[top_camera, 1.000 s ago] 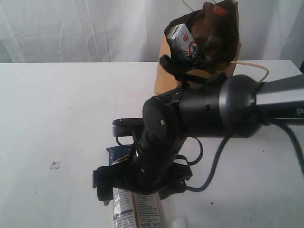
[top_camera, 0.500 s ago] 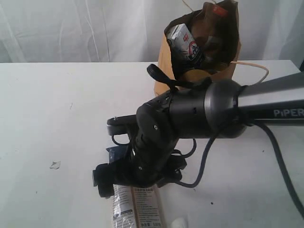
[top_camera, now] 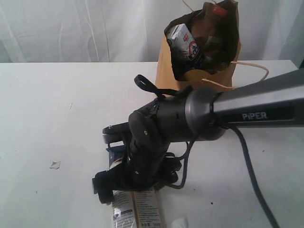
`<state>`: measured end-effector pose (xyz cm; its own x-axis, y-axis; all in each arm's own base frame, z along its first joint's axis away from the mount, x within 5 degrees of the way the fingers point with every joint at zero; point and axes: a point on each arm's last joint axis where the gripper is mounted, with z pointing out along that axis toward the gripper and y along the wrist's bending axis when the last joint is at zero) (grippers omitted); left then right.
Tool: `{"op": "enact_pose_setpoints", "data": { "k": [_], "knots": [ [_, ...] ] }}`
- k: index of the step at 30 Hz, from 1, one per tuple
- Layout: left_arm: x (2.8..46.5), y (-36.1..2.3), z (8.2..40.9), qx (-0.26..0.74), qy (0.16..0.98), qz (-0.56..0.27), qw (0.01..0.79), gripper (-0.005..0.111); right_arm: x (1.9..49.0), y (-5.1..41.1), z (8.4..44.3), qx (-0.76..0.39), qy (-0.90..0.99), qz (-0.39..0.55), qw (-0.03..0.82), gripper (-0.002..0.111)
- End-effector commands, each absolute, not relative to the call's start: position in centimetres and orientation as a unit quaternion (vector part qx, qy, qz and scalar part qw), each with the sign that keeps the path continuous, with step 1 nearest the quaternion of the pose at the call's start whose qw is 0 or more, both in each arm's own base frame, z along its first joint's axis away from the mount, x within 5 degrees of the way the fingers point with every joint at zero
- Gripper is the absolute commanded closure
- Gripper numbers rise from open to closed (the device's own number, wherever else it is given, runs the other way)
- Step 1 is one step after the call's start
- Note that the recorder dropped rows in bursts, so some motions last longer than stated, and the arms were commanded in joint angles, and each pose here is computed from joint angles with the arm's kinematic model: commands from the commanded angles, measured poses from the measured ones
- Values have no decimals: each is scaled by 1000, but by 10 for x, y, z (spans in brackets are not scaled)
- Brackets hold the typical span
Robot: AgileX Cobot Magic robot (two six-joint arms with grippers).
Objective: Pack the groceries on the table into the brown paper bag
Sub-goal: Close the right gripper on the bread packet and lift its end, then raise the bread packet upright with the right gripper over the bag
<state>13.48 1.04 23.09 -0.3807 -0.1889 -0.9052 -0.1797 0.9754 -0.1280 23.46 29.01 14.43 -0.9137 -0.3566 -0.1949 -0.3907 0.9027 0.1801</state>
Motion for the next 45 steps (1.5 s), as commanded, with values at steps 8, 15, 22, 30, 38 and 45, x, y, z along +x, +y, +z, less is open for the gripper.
{"op": "enact_pose_setpoints", "data": {
  "k": [8, 15, 22, 30, 38, 45],
  "knots": [
    [134, 10, 230, -105, 831, -1, 546, 107, 229, 284, 130, -232, 970, 65, 28, 108],
    [134, 10, 230, -105, 831, -1, 546, 107, 244, 272, 192, -268, 957, 55, 97, 108],
    [134, 10, 230, -105, 831, -1, 546, 107, 255, 253, 223, -297, 939, 130, 112, 108],
    [134, 10, 230, -105, 831, -1, 546, 107, 274, 243, 239, -272, 908, 301, 110, 108],
    [134, 10, 230, -105, 831, -1, 546, 107, 278, 225, 260, -275, 869, 400, 91, 108],
    [134, 10, 230, -104, 831, -1, 546, 107, 275, 207, 290, -292, 803, 513, 80, 108]
  ]
}}
